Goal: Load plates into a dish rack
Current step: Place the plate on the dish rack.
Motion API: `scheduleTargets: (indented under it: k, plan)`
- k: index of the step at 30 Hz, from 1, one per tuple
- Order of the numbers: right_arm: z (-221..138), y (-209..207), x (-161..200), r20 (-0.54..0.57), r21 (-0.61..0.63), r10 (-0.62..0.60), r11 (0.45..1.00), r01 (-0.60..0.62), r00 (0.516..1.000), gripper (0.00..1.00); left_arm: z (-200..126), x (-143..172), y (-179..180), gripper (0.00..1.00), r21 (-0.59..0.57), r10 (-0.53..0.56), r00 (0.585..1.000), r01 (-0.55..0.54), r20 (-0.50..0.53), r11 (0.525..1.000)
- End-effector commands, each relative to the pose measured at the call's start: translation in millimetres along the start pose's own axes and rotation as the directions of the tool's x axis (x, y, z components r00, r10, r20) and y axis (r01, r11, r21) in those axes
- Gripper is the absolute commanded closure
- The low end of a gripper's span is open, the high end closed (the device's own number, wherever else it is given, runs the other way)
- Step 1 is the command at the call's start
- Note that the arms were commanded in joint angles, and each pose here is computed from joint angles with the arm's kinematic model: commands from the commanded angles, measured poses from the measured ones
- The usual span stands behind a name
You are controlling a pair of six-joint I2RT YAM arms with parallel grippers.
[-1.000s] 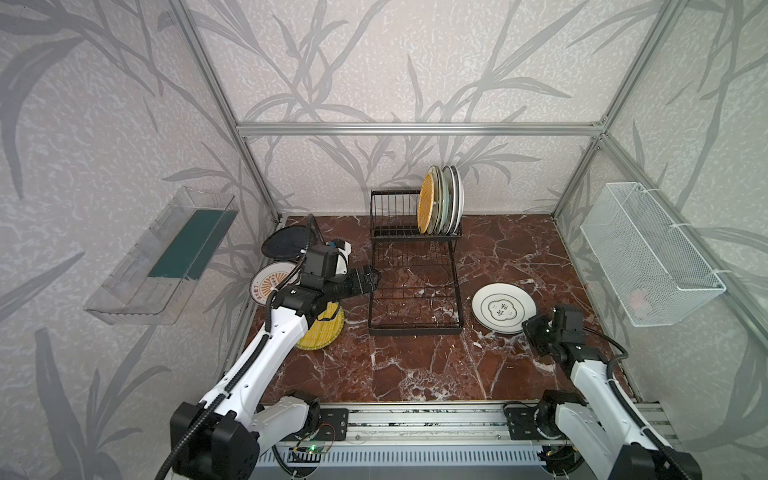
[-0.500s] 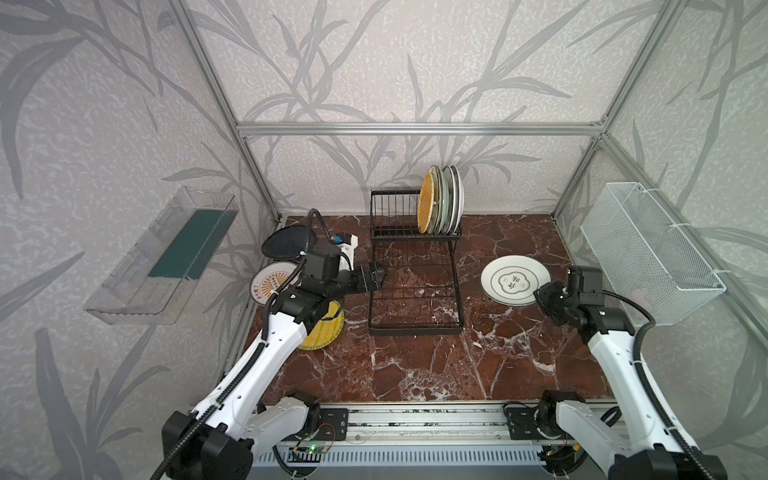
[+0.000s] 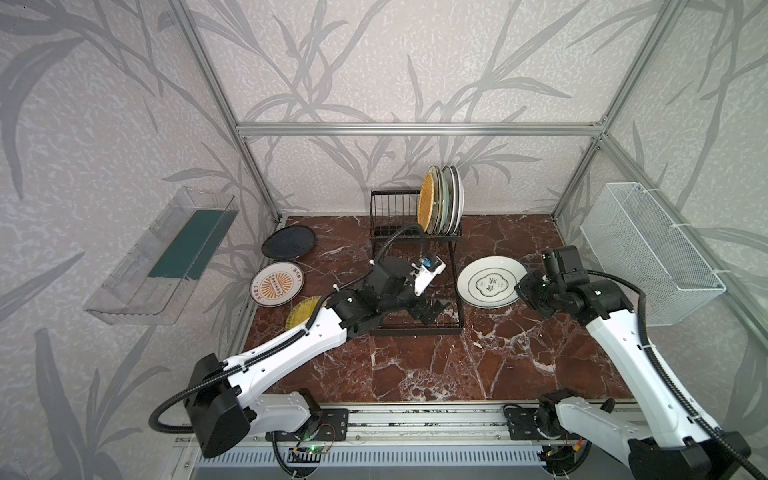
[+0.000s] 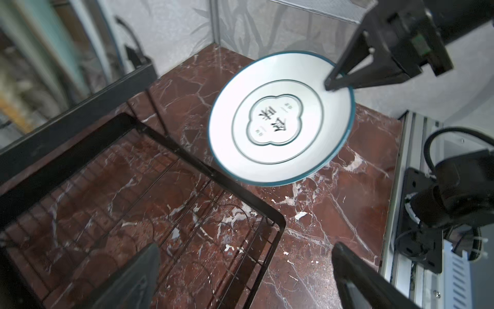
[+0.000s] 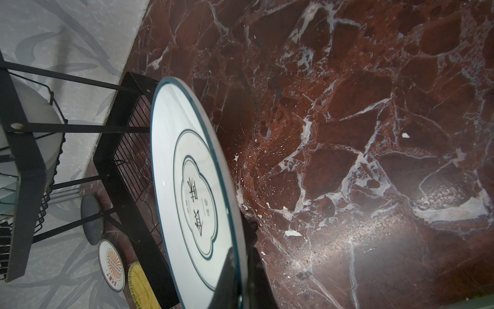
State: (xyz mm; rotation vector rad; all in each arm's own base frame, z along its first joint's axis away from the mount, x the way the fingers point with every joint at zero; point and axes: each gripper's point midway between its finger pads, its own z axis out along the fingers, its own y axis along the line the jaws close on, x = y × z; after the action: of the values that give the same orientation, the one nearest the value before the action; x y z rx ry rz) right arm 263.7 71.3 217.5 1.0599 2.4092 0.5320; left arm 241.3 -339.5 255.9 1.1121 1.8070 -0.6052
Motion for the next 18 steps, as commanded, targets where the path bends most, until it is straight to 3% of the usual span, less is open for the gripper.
scheduleTargets:
  k: [1,5,18]
  plan:
    - [-6,15,9,-0.022,-0.035,0.012,0.999,-0.013,1.0,1.0,8,-18,-25,0.04,0.011,0.309,0.95,-0.31,0.036,0.951]
    - [-7,24,19,-0.038,-0.054,-0.005,0.999,0.003,0.999,1.0,32,-14,-49,0.12,0.047,0.413,0.911,-0.413,0.006,0.91]
    - [-12,29,30,-0.066,-0.086,-0.009,0.996,0.003,0.998,1.0,81,-5,-53,0.48,-0.013,0.458,0.888,-0.459,-0.048,0.888]
